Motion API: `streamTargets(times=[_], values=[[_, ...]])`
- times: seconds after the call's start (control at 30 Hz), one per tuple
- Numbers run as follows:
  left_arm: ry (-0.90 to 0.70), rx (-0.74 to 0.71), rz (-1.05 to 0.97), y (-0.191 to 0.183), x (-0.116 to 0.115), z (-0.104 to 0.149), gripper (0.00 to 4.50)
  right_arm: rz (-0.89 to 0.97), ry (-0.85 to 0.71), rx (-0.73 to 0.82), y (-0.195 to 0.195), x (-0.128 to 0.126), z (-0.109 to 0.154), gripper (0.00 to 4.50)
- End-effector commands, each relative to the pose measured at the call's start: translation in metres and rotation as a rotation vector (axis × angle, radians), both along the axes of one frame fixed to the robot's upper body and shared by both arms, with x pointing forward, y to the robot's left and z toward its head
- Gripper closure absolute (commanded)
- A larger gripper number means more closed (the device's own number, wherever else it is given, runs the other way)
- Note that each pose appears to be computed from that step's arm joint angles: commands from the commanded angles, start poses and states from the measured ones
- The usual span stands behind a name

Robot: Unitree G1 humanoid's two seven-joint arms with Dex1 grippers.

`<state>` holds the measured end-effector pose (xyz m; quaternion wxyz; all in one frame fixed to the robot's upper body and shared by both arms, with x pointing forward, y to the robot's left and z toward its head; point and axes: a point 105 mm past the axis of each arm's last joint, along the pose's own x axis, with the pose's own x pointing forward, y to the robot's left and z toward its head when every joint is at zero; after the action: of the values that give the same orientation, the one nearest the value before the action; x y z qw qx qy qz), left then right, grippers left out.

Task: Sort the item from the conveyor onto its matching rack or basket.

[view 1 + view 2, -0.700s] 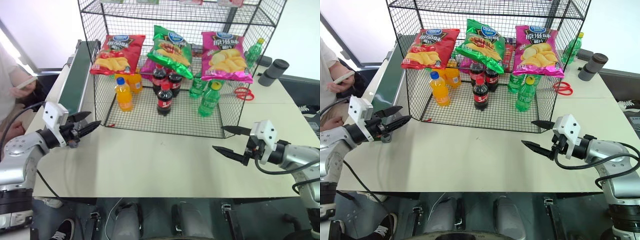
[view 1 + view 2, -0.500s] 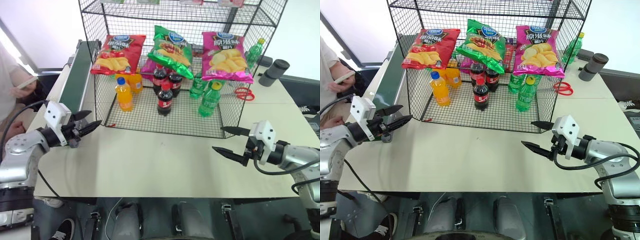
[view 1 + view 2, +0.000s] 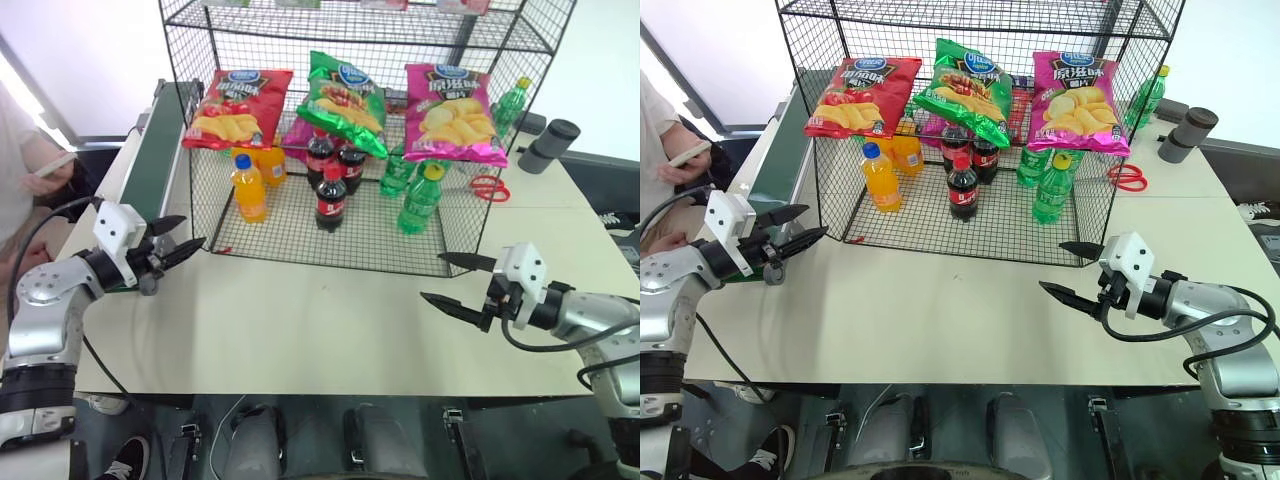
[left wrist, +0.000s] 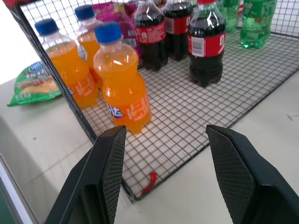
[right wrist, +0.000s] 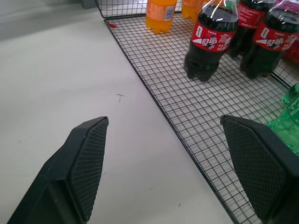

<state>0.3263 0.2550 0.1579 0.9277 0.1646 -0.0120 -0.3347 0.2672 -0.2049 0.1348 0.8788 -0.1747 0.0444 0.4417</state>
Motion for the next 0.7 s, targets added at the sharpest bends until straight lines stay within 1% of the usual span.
streamTargets(times=[0.03, 0.47, 0.57, 0.7], values=[[-0.032, 0.014, -0.003, -0.0025, 0.0025, 0.0049, 1.62, 0.012, -0.047, 0.001, 0.0041, -0.0024, 0.0084, 0.49], [-0.013, 0.017, -0.006, -0.0043, -0.0005, -0.0037, 1.62, 0.021, -0.043, -0.029, -0.0014, -0.0042, 0.0109, 0.49], [-0.01, -0.007, -0.008, -0.0067, -0.0001, -0.0033, 1.62, 0.011, -0.048, -0.037, -0.0034, -0.0032, 0.0101, 0.49], [-0.015, 0.001, -0.019, -0.0047, 0.0035, 0.0014, 1.62, 0.023, -0.046, -0.033, 0.0004, -0.0051, 0.0083, 0.49]])
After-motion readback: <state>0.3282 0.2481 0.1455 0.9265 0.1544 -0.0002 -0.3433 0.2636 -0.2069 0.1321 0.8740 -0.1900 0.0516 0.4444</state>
